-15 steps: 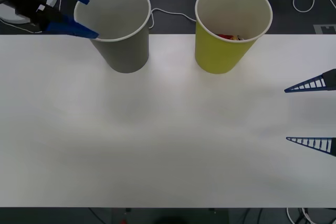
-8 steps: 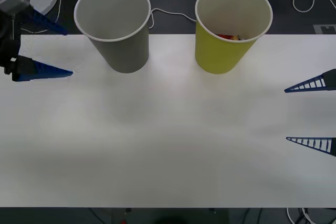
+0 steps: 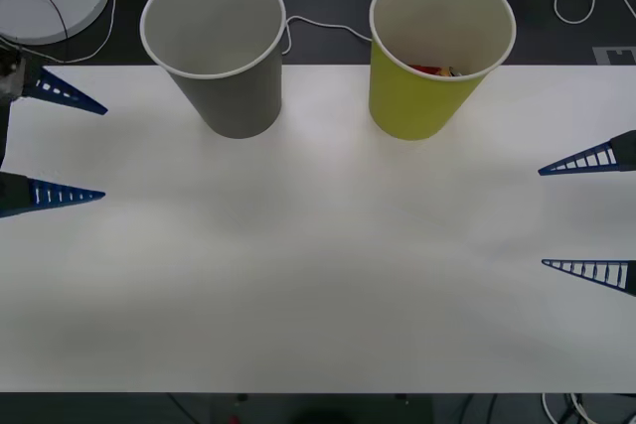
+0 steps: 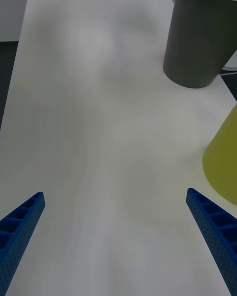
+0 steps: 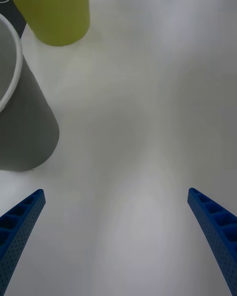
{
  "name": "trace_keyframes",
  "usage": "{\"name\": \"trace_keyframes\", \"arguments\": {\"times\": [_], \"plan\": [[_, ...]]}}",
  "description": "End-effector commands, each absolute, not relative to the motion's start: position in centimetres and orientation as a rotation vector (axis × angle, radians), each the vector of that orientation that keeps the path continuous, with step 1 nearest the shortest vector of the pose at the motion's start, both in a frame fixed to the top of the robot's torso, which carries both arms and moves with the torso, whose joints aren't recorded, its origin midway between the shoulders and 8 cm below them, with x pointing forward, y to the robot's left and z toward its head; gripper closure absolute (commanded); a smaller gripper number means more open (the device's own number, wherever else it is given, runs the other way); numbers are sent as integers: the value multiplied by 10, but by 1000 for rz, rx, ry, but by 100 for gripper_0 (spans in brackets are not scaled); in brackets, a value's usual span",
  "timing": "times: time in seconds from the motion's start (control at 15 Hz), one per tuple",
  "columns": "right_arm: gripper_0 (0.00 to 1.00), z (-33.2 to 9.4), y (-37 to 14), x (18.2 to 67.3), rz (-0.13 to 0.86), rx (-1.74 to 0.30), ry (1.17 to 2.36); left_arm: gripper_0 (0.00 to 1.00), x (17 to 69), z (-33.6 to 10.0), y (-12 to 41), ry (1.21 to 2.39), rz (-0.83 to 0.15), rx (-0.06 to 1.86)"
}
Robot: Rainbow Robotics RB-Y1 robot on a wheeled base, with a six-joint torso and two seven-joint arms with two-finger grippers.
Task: Put the can into the green bin and the plastic bottle into the gray bin
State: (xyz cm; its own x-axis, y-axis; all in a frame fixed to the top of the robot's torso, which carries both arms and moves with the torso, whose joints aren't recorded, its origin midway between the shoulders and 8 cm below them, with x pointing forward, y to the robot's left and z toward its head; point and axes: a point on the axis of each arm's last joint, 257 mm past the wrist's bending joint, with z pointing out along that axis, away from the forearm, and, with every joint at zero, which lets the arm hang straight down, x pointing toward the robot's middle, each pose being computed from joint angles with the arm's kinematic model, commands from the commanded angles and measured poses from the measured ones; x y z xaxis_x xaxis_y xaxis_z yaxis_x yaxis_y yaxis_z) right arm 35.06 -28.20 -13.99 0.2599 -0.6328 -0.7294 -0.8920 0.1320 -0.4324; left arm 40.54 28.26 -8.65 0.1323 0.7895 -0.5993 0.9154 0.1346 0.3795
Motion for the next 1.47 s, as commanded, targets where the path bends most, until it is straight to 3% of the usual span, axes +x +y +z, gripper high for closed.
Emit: {"name": "trace_keyframes", "arguments": {"times": [0.07,0.87,1.47], "plan": [[0,-140,-282,351,343,-1582,1455,0,396,-101,293,1637,-198,1724],[0,-140,-282,351,343,-1582,1455,0,376,-127,310,1611,-162,1783],[0,-140,-282,351,343,-1582,1455,0,368,-142,301,1596,-213,1797]]}}
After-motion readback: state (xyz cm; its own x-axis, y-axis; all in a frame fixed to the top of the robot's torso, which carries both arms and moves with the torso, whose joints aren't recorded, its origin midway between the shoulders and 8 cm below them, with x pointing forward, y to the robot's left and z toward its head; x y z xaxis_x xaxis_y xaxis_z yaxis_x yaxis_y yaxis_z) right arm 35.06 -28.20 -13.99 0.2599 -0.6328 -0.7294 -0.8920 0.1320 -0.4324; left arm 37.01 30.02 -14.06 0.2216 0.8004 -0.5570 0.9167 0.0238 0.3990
